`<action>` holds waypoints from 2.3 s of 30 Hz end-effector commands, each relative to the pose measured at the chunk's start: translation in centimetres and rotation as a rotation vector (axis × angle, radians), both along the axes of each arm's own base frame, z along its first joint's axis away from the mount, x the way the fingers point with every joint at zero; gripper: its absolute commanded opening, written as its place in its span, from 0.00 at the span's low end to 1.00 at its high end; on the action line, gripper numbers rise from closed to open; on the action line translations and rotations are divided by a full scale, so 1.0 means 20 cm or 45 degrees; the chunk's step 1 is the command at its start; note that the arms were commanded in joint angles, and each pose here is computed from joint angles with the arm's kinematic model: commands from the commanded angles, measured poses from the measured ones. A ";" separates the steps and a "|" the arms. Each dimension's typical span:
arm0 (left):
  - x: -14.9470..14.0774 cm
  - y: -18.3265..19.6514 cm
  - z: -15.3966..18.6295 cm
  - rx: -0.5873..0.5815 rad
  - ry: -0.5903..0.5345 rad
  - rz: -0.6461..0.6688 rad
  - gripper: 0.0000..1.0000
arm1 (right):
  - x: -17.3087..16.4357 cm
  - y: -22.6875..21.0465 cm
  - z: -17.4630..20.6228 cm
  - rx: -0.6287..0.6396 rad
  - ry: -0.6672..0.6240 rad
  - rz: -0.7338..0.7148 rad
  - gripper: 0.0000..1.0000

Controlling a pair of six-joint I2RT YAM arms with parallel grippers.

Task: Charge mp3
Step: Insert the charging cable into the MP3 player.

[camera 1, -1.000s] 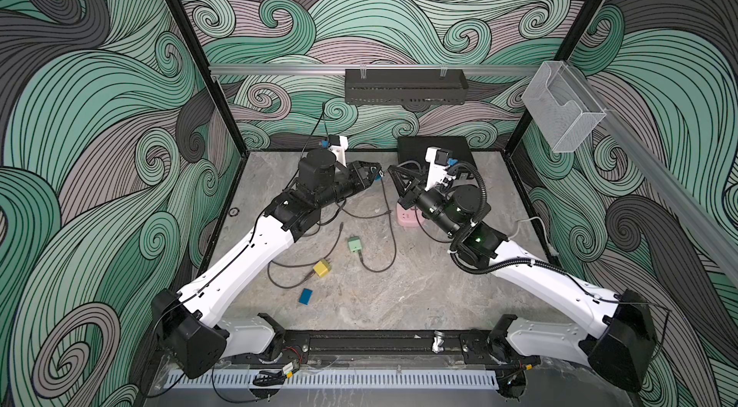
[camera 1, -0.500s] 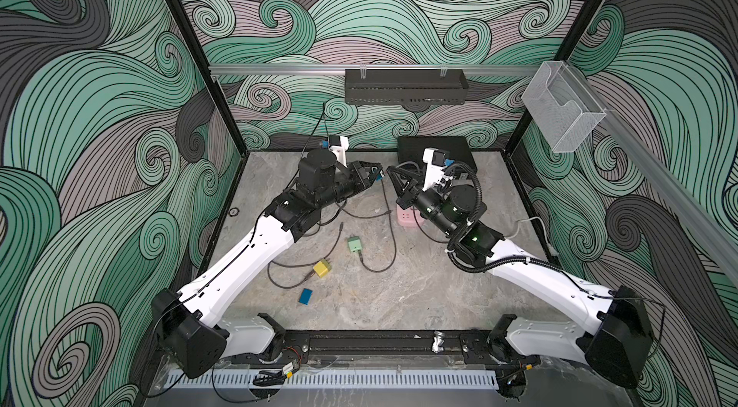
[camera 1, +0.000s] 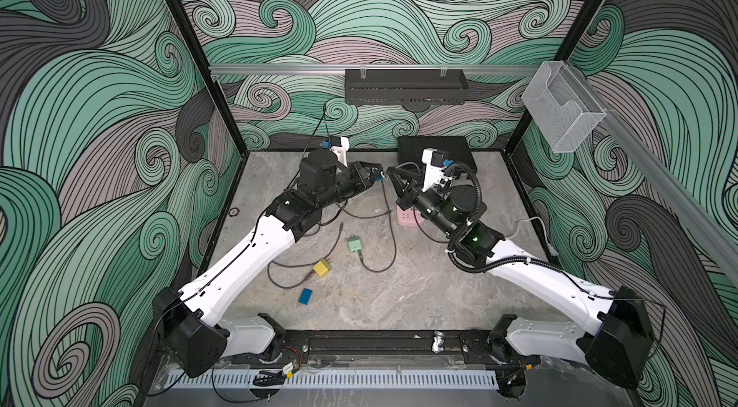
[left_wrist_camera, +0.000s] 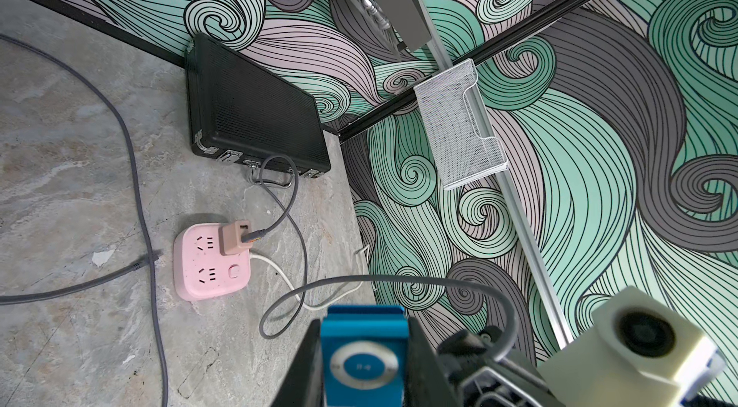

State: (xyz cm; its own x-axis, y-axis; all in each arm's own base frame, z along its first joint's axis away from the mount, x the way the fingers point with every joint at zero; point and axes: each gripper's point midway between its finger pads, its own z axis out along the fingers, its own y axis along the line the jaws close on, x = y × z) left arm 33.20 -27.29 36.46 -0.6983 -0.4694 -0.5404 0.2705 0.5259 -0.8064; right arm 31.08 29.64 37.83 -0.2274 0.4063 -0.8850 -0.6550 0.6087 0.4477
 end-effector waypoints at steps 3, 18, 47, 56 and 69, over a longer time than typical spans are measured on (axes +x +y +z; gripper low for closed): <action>-0.02 -0.04 0.20 -0.086 -0.112 -0.037 0.08 | 0.02 0.01 -0.15 -0.141 0.051 -0.005 0.00; -0.05 -0.08 0.31 -0.088 -0.179 -0.093 0.07 | 0.05 0.05 -0.24 -0.208 0.098 0.002 0.00; 0.05 -0.09 0.13 0.105 -0.095 -0.009 0.07 | -0.03 0.05 -0.22 -0.278 0.050 0.084 0.48; 0.14 -0.06 -0.10 0.289 -0.011 0.062 0.07 | -0.16 -0.02 -0.21 -0.309 0.092 0.144 0.62; 0.17 -0.20 -0.48 0.467 0.192 -0.119 0.07 | -0.19 -0.65 -0.16 -0.417 0.203 -0.319 0.67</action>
